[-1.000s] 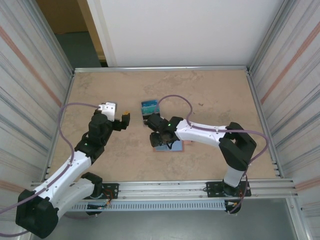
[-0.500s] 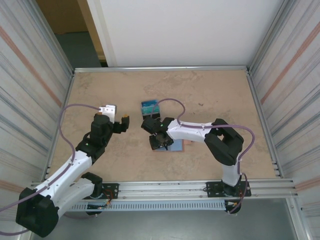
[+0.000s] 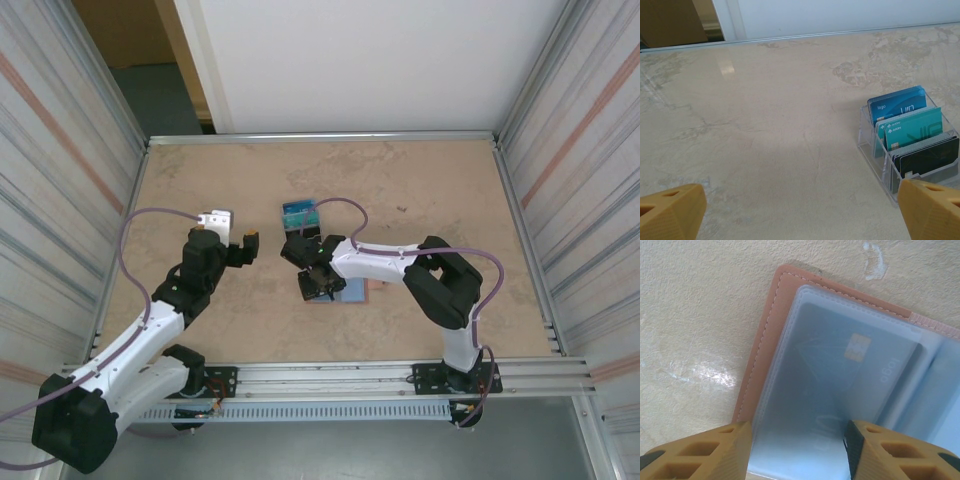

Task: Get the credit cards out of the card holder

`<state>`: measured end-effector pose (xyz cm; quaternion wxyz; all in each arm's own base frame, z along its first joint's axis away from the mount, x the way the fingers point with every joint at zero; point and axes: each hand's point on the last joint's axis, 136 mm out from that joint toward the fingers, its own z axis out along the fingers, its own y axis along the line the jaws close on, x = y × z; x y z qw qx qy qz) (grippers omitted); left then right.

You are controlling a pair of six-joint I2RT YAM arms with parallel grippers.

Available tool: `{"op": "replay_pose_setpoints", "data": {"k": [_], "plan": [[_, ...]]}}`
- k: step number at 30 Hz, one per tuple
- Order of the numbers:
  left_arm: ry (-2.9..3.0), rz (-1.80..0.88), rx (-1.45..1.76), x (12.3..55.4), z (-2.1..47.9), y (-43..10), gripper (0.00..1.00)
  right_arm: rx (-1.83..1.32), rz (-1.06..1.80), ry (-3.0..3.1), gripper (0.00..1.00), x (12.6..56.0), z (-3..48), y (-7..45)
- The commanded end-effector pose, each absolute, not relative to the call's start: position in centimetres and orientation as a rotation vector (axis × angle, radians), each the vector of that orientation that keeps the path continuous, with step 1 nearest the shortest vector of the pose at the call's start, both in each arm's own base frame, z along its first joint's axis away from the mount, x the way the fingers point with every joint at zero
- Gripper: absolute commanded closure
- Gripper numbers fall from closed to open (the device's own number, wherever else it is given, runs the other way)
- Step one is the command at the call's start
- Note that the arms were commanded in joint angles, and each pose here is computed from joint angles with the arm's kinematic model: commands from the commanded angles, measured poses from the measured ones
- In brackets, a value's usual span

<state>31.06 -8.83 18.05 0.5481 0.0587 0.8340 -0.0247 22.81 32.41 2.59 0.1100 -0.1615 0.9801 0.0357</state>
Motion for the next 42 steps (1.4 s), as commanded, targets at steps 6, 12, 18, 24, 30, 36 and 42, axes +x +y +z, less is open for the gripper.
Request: {"op": "replay_pose_setpoints", "data": {"k": [6,12,18,24,30,36,42], "plan": [[1.988,-0.065,0.127,31.0,17.6,-8.7,0.01,-0.483,-0.064,2.908,0.54,22.7,1.0,30.3],[1.985,-0.074,0.137,30.9,17.9,-8.9,0.01,-0.471,-0.009,2.915,0.59,22.8,1.1,30.3],[1.972,-0.080,0.151,30.8,18.3,-9.1,0.01,-0.423,0.262,2.911,0.62,22.8,2.6,30.8],[1.963,-0.091,0.154,30.7,18.6,-9.1,0.01,-0.389,0.298,2.890,0.66,23.3,3.7,29.8],[1.945,-0.115,0.167,30.5,19.3,-9.5,0.01,-0.406,0.247,2.884,0.72,23.2,3.9,29.4],[1.908,-0.132,0.167,30.1,20.4,-9.6,0.01,-0.499,0.281,2.873,0.80,22.0,4.2,31.0],[1.886,-0.152,0.163,29.6,20.9,-9.9,0.01,-0.636,0.388,2.850,0.87,20.1,4.9,33.9]]}}
